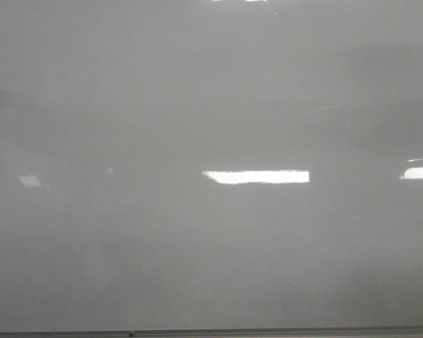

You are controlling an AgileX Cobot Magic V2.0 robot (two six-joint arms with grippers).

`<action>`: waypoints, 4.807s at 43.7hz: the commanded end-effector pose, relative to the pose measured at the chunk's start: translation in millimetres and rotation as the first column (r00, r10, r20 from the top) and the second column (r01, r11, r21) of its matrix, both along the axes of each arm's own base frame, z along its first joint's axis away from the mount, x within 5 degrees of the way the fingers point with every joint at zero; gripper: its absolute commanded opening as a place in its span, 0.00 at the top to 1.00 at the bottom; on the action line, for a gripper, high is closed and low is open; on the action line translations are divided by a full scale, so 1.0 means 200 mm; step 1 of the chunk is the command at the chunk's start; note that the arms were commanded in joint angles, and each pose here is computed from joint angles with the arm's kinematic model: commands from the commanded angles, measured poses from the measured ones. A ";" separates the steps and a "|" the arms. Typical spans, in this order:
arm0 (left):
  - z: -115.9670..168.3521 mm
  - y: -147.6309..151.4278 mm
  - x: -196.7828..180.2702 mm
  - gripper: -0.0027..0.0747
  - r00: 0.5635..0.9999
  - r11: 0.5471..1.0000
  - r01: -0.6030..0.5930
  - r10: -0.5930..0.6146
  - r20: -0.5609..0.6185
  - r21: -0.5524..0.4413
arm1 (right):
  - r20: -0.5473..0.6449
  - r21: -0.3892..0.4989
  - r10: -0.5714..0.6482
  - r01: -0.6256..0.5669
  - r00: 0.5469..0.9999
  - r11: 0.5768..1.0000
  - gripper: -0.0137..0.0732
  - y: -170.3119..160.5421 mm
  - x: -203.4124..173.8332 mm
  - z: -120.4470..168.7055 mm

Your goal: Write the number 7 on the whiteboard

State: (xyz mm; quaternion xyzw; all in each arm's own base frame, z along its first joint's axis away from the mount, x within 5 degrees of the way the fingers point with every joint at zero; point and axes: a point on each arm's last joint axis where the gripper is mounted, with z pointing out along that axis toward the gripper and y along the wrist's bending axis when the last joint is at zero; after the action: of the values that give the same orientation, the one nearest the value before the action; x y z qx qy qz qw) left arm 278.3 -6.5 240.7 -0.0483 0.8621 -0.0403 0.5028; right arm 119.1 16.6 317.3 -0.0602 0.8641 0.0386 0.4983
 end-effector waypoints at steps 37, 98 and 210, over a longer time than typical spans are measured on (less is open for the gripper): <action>0.14 -0.01 0.09 0.96 0.993 1.000 0.019 -0.021 0.118 0.018 | 0.095 -0.008 0.002 -0.001 0.995 1.000 0.23 0.00 0.02 0.07; 0.50 -1.04 -0.51 0.99 0.269 0.134 0.931 -0.881 -0.389 0.340 | -0.220 -0.083 0.659 -0.687 0.719 0.722 0.23 0.30 0.17 0.19; 0.72 -0.61 -0.55 0.44 0.590 0.530 0.791 -0.793 -0.150 0.305 | -0.023 0.077 0.358 -0.356 0.933 0.931 0.91 0.48 0.79 0.16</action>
State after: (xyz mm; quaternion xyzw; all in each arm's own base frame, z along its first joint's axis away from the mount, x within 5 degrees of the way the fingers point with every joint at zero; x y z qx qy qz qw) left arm 170.1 -128.4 367.1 0.4546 0.7970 -0.1007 0.3846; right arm 269.5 112.5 329.1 -0.2117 0.8643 0.1559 0.4287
